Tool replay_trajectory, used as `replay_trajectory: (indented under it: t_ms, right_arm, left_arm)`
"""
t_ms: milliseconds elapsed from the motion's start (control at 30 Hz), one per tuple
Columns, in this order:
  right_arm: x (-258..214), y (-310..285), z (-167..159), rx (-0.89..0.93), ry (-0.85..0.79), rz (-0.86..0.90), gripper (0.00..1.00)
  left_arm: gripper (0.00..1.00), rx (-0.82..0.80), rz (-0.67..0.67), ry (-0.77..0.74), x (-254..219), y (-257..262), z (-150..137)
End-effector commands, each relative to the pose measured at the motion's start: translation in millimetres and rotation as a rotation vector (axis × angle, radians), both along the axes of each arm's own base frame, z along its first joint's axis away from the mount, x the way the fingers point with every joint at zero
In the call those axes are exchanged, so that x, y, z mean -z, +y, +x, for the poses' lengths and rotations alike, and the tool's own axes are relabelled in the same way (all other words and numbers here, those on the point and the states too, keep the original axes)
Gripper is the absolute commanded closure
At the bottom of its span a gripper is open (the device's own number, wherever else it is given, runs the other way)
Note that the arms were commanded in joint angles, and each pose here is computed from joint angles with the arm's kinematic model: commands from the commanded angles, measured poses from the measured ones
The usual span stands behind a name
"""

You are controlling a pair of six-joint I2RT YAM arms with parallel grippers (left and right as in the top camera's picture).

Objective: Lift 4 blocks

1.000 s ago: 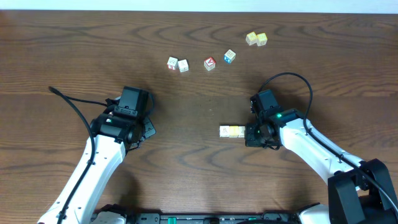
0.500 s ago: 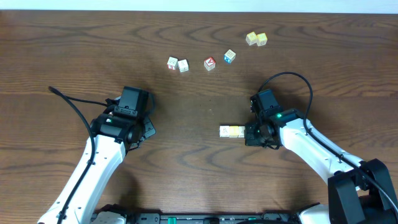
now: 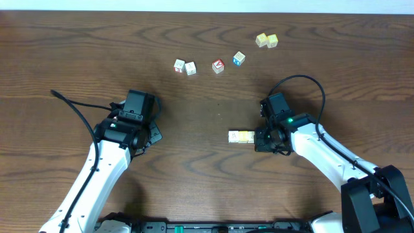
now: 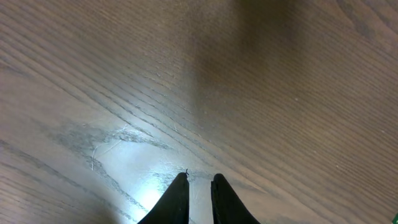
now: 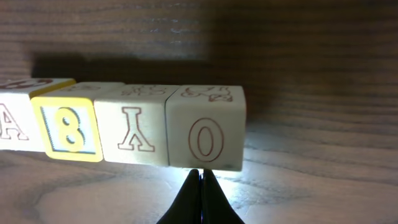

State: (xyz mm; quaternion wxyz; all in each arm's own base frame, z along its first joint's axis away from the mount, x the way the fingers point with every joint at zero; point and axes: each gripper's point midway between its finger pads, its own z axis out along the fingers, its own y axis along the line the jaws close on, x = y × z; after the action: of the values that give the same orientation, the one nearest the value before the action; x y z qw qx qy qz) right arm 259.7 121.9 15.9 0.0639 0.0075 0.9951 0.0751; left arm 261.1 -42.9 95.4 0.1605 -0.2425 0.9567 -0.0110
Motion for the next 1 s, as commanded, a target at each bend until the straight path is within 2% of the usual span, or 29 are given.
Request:
replay_trajectory:
  t_ms: [0, 233, 433, 700, 833, 967]
  right_arm:
    - [-7.3, 7.5, -1.7, -0.017, 0.01, 0.049, 0.99]
    - [-36.0, 11.6, 1.8, -0.016, 0.047, 0.06, 0.99]
    - [-69.0, 4.5, 17.1, 0.0, 0.036, 0.06, 0.99]
    - [-79.6, -63.9, 43.1, 0.189, 0.01, 0.042, 0.97]
    - [-76.9, -98.2, 44.1, 0.274, 0.017, 0.037, 0.97]
    - [-70.3, -120.5, 38.9, 0.307, 0.029, 0.001, 0.99]
  left_arm:
    - [0.85, -0.019, -0.001, 0.004, 1.3, 1.9, 0.2]
    - [0.85, -0.019, -0.001, 0.004, 1.3, 1.9, 0.2]
    - [0.85, -0.019, -0.001, 0.004, 1.3, 1.9, 0.2]
    - [0.85, -0.002, -0.044, 0.016, 2.3, -6.1, -1.6]
    - [0.85, 0.064, -0.123, 0.011, 2.0, -23.1, 2.2]
    - [0.85, 0.249, -0.311, -0.003, -0.4, -65.6, 9.8]
